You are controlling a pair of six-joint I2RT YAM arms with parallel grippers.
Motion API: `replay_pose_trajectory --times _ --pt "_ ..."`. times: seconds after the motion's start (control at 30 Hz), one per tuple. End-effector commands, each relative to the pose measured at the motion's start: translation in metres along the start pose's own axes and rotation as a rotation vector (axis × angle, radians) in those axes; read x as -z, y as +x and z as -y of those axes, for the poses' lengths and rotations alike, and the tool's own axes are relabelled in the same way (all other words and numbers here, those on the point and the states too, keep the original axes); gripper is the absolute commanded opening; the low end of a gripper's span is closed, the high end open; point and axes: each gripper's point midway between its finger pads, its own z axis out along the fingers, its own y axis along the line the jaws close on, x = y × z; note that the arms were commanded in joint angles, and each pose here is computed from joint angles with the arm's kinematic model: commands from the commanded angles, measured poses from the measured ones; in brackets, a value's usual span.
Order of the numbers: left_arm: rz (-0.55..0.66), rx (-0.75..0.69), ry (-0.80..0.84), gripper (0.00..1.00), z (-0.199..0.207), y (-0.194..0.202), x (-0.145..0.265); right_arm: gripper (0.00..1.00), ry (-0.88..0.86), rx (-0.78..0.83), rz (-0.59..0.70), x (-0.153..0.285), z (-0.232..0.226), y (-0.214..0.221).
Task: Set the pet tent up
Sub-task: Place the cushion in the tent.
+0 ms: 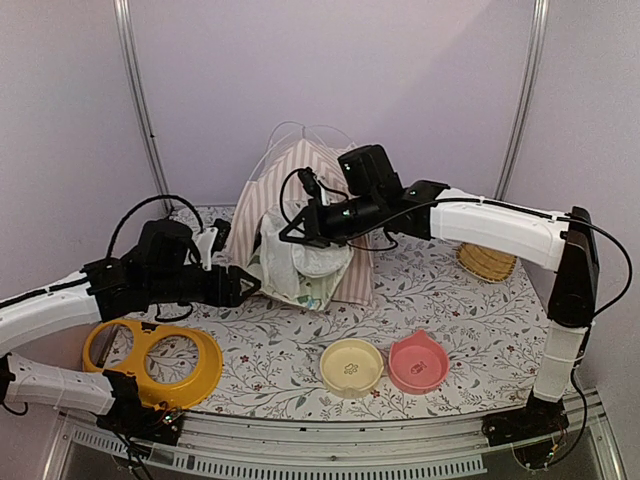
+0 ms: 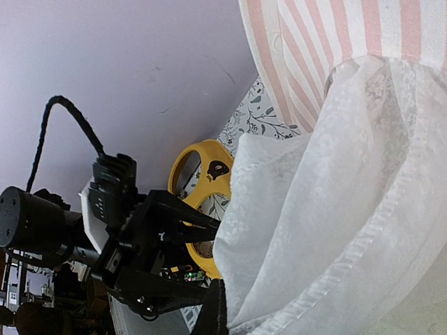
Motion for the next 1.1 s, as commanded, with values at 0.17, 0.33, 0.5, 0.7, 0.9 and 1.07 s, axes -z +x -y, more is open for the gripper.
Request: replay_pose_trajectory --times 0.17,0.33,0.5,0.7,0.9,1.07 --pt "-0.107 0.129 0.085 0.68 0.018 0.068 -0.029 0.0 -0.053 0.037 0.053 0.006 -0.026 -0.026" --pt "-0.04 0.147 0.091 0.68 0.028 0.057 -0.05 0.0 -0.049 0.036 0.049 0.006 -0.027 -0.024" --pt "0.0 0.196 0.033 0.64 0.023 0.049 -0.074 0.0 -0.053 0.039 0.047 0.005 -0.03 -0.023" --pt "0.049 0.217 0.003 0.56 0.022 0.037 -0.092 0.0 -0.053 0.048 0.043 0.005 -0.033 -0.022" --pt "0.103 0.211 -0.025 0.19 0.026 0.013 -0.105 0.0 -0.053 0.054 0.036 0.005 -0.036 -0.02" --pt "0.207 0.228 -0.11 0.0 0.01 -0.017 -0.101 0.0 -0.045 0.057 0.016 0.002 -0.036 -0.012"
